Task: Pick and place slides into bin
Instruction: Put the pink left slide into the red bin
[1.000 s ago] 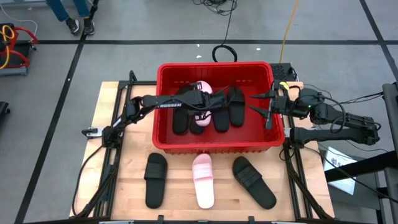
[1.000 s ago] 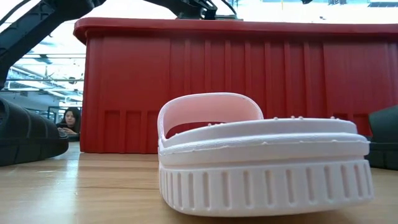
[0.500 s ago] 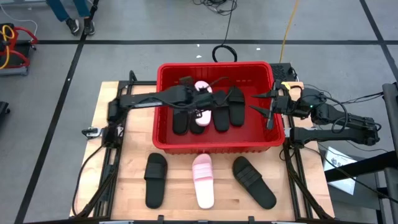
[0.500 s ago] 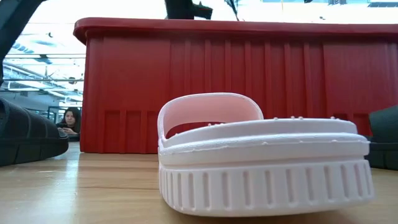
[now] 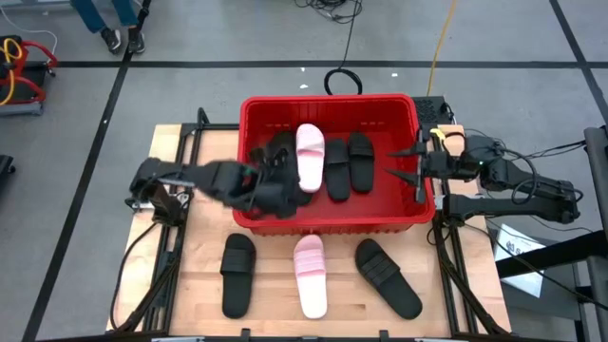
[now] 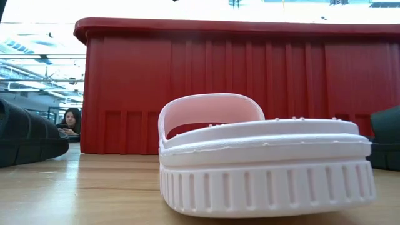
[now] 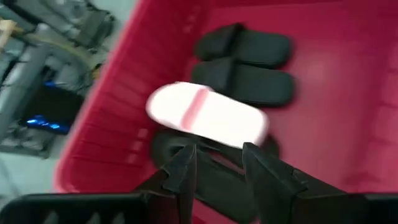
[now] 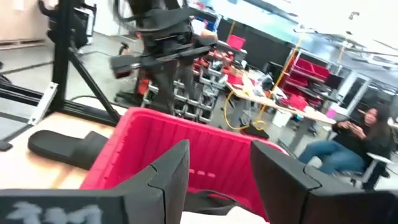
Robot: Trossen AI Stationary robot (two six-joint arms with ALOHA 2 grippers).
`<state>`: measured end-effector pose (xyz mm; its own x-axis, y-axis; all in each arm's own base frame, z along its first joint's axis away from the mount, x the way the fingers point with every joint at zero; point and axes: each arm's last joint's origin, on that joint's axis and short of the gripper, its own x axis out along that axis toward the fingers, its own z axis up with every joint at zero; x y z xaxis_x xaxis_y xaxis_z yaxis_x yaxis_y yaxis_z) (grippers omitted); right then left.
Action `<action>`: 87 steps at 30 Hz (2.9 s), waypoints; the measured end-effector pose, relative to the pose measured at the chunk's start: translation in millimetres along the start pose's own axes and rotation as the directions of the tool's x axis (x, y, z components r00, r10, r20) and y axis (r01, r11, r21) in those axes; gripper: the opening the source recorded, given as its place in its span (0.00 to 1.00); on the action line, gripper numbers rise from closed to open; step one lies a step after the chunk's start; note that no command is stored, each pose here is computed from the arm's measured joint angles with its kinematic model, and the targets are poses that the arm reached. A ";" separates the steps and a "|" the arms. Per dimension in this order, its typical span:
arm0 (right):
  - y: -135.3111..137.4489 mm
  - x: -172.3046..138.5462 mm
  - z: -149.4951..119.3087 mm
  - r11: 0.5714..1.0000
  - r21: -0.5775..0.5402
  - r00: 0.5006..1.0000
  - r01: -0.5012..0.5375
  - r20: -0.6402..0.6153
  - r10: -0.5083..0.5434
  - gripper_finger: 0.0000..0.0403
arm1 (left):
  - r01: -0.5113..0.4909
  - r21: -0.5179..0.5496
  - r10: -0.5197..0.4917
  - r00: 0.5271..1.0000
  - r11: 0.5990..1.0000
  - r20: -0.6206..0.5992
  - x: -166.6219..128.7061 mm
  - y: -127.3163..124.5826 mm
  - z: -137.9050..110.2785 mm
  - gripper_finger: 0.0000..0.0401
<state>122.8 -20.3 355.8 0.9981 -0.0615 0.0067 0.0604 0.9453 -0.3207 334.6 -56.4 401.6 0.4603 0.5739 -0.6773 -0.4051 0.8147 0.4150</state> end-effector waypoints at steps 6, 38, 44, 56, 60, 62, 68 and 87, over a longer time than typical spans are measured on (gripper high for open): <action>2.5 -6.3 3.4 0.997 -0.007 0.995 -0.080 0.051 0.080 0.40 | 0.177 -0.079 -0.177 0.984 0.981 0.001 -30.1 -43.7 -15.4 0.33; 10.5 -10.1 2.7 0.918 0.214 0.942 -0.335 0.100 0.320 0.40 | 0.542 -0.081 -0.517 0.829 0.837 0.213 -11.1 -196.7 -107.7 0.33; 10.5 -10.1 2.8 0.918 0.212 0.942 -0.335 0.100 0.320 0.40 | 0.500 -0.183 -0.466 0.862 0.847 0.197 9.4 -193.3 -112.0 0.33; 10.7 -10.0 2.4 0.916 0.220 0.942 -0.336 0.096 0.322 0.40 | 0.487 -0.155 -0.466 0.872 0.860 0.151 30.2 -200.1 -127.4 0.33; 10.7 -10.0 2.3 0.916 0.220 0.942 -0.336 0.095 0.323 0.40 | 0.489 -0.133 -0.470 0.869 0.862 0.153 30.3 -200.4 -127.8 0.33; 10.8 -10.0 2.1 0.915 0.221 0.942 -0.336 0.094 0.323 0.40 | 0.490 -0.111 -0.471 0.867 0.864 0.160 32.1 -203.2 -127.5 0.33; 10.8 -9.9 2.0 0.915 0.222 0.942 -0.337 0.093 0.324 0.40 | 0.476 -0.017 -0.471 0.874 0.879 0.121 52.5 -228.4 -140.2 0.33; 10.8 -9.9 1.8 0.915 0.222 0.942 -0.336 0.091 0.323 0.40 | 0.375 -0.065 -0.367 0.924 0.925 0.105 68.4 -226.1 -143.3 0.33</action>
<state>113.6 -8.9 354.0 0.9609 0.2767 -0.0113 -0.2767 0.9572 -0.0854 344.5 -213.3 174.3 0.6568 0.2399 -0.7148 -0.2535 0.9631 0.0903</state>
